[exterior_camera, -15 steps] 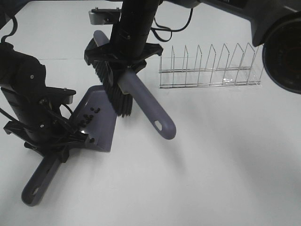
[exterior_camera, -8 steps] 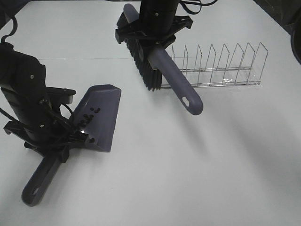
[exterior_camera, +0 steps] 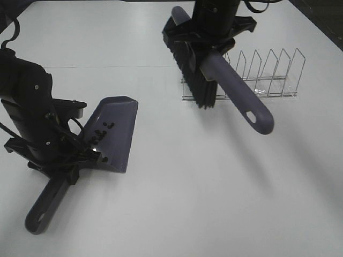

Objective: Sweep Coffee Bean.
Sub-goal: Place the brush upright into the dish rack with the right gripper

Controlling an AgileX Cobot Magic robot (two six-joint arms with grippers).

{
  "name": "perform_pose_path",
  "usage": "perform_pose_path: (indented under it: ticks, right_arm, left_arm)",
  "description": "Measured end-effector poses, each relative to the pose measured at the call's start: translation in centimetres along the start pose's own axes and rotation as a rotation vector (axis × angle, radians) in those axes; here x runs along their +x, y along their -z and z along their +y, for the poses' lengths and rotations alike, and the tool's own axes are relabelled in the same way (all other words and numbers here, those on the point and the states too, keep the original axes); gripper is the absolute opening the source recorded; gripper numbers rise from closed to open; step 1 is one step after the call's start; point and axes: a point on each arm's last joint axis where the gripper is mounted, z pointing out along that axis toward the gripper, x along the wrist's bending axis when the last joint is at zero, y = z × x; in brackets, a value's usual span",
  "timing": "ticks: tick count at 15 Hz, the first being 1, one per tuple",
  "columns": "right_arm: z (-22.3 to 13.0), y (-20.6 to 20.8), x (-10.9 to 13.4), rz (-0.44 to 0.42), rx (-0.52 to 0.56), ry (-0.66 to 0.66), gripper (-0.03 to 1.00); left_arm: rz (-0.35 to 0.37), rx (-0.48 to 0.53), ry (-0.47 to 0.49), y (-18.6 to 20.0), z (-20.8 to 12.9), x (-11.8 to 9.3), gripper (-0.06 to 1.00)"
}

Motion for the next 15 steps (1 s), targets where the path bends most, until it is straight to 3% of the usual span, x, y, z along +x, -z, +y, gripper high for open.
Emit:
perform_pose_path:
  ticks: [3,7,11,15]
  right_arm:
    - [-2.5,-1.5,-5.0,-0.013,0.108,-0.095,0.33]
    - [-4.8,-2.9,-8.7,0.013,0.195,-0.176,0.33]
    - [-6.1,-3.8,-14.0,0.002,0.223,-0.283,0.33]
    - [-6.7,-7.0,-15.2,-0.001,0.299,-0.272,0.33]
  left_arm:
    - [0.0,0.0,0.0,0.0,0.0,0.0,0.32]
    - [0.0,0.0,0.0,0.0,0.0,0.0,0.32]
    - [-0.003,0.004,0.005,0.0,0.0,0.0,0.32]
    - [-0.004,0.007,0.007,0.0,-0.1,0.0,0.32]
